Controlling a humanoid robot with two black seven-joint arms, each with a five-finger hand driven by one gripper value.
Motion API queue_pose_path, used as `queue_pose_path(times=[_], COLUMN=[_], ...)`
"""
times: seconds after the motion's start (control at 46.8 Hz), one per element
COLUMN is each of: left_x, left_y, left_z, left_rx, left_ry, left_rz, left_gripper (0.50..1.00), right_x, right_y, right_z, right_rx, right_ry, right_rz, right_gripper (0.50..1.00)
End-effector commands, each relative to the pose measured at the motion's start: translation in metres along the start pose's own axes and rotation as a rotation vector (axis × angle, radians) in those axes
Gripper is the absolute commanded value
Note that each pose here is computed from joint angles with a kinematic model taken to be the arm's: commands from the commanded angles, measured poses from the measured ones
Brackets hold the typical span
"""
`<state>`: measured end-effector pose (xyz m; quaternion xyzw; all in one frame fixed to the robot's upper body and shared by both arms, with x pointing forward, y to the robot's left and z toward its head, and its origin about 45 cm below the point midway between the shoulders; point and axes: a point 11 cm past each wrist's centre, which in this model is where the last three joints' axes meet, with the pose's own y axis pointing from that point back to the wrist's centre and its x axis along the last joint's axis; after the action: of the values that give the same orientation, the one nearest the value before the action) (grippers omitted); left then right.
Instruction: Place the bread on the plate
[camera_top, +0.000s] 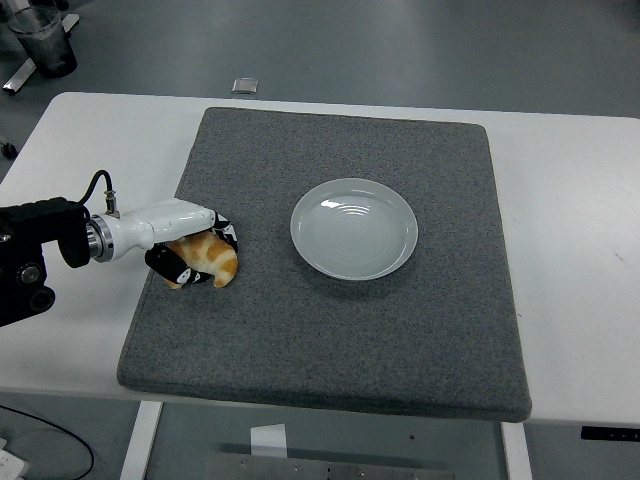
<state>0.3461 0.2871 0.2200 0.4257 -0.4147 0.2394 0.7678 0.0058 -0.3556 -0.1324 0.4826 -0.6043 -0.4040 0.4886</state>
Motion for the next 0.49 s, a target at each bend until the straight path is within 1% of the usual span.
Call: queue_pose_path(times=[0.0, 0.128, 0.235, 0.363, 0.47], left_x=[0.002, 0.004, 0.013, 0.033, 0.06], left_y=[0.0, 0.0, -0.001, -0.003, -0.007], left_z=[0.0, 0.0, 0.001, 0.005, 0.011], left_rx=[-0.001, -0.001, -0.003, -0.015, -0.026], left_ry=[-0.002, -0.007, -0.02, -0.042, -0.068], left_rz=[0.004, 0.004, 0.017, 0.051, 0.099], left_gripper=[0.5, 0.5, 0.5, 0.5, 0.5], right_x=[0.0, 0.0, 0.0, 0.0, 0.0], right_y=[0.0, 0.0, 0.0, 0.0, 0.0], right_z=[0.0, -0.001, 0.0, 0.0, -0.001], right_rx=[0.0, 0.001, 0.0, 0.0, 0.001], right_ry=[0.001, 0.0, 0.0, 0.001, 0.0], right_rz=[0.0, 0.0, 0.001, 0.0, 0.0], right_gripper=[0.932, 0.932, 0.932, 0.932, 0.932])
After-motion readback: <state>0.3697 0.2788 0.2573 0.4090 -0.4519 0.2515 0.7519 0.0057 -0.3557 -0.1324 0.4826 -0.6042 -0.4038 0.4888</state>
